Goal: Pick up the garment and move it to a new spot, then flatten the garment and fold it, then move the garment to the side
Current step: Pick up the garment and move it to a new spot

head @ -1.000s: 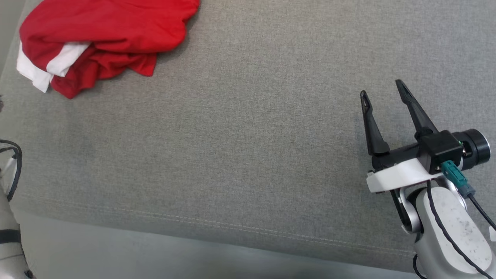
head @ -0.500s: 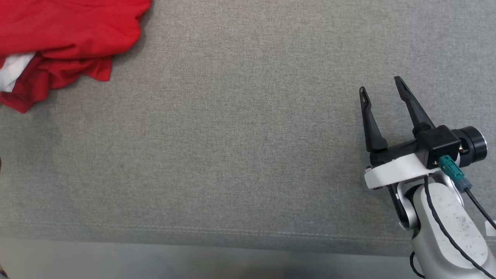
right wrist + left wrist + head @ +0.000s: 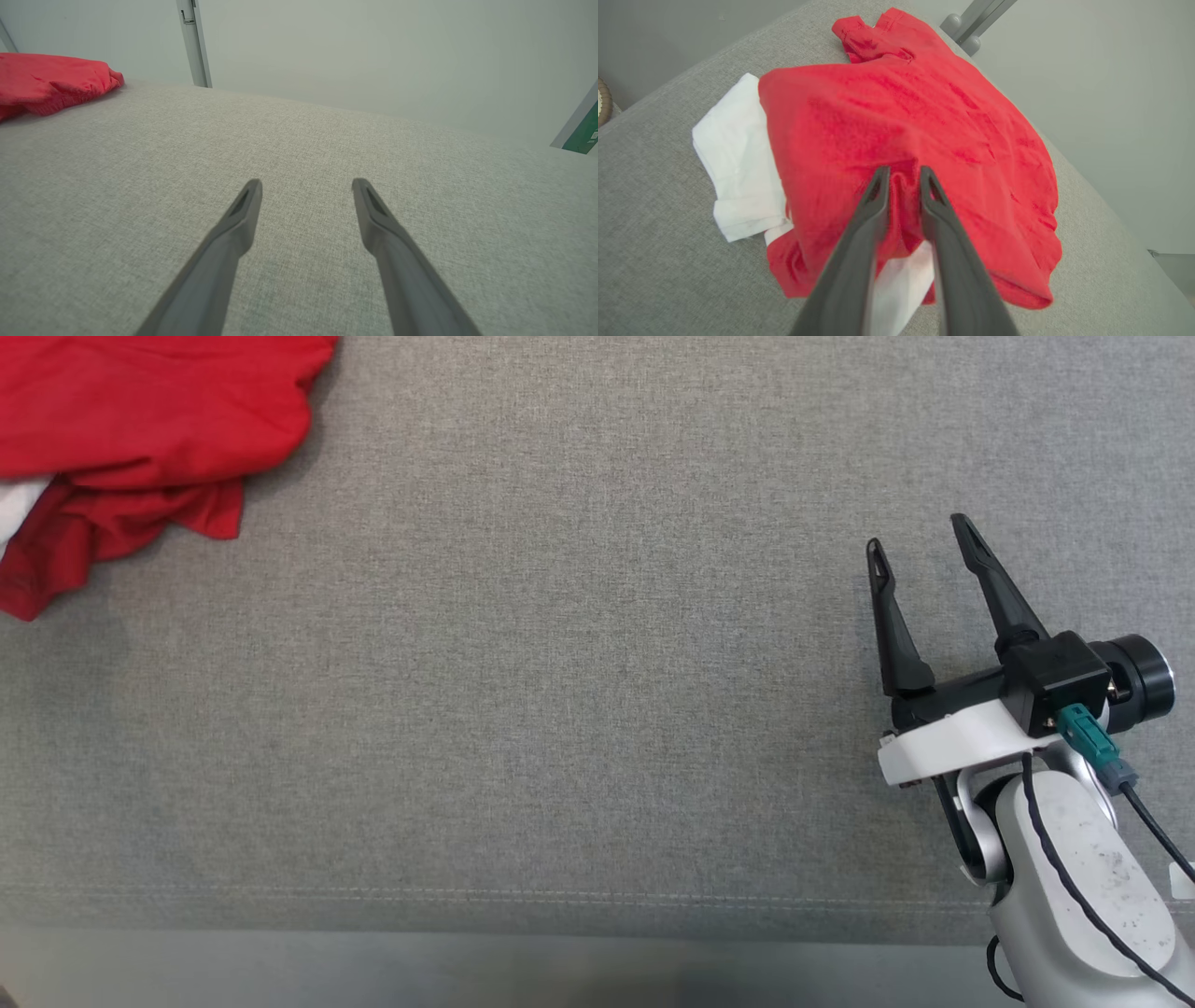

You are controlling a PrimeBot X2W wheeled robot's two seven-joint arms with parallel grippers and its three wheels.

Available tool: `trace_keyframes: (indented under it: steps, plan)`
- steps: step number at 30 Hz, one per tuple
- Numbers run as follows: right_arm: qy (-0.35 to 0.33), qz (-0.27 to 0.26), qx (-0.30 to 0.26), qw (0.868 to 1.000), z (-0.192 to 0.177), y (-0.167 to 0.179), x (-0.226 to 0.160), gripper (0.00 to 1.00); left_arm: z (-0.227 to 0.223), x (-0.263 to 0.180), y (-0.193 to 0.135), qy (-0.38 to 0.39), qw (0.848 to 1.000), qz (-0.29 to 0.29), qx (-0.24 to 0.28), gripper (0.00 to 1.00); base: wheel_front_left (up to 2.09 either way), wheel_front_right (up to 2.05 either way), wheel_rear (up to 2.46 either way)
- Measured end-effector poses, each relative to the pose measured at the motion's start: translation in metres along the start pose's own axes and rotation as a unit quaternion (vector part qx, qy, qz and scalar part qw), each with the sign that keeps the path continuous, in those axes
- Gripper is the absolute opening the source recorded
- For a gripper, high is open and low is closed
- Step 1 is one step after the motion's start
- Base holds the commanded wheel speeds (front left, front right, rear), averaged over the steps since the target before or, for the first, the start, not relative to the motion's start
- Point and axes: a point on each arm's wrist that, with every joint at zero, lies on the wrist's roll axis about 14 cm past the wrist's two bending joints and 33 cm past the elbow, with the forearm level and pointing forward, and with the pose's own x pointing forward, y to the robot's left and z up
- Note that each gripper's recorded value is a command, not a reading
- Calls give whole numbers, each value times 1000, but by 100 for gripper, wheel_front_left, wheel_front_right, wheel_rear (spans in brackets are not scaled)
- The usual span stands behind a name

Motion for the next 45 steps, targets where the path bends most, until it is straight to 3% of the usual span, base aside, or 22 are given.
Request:
trace_keyframes:
  steps: [6, 15, 24, 31, 38, 45]
  plan:
    - [1, -6, -1, 1000, -1, -3, 0, 100, -1, 3, -10, 0, 999, -10, 44, 0, 0, 0, 0]
    - [-11, -9, 2, 1000, 11, -3, 0, 100, 41, -11, -77, -57, 988, -90, 112, 0, 0, 0, 0]
    - [-31, -4, 21, 999, 31, 9, -3, 100, 77, -46, -139, -120, 967, -156, 163, 0, 0, 0, 0]
    - [-45, -8, 26, 999, 46, 10, -11, 100, 63, -69, -196, -116, 948, -227, 189, 0, 0, 0, 0]
    - [-46, -31, 28, 998, 53, 1, -29, 100, 37, -100, -264, -107, 917, -317, 216, 0, 0, 0, 0]
    - [-53, -66, 22, 996, 62, -17, -51, 100, 16, -119, -292, -90, 901, -363, 219, 0, 0, 0, 0]
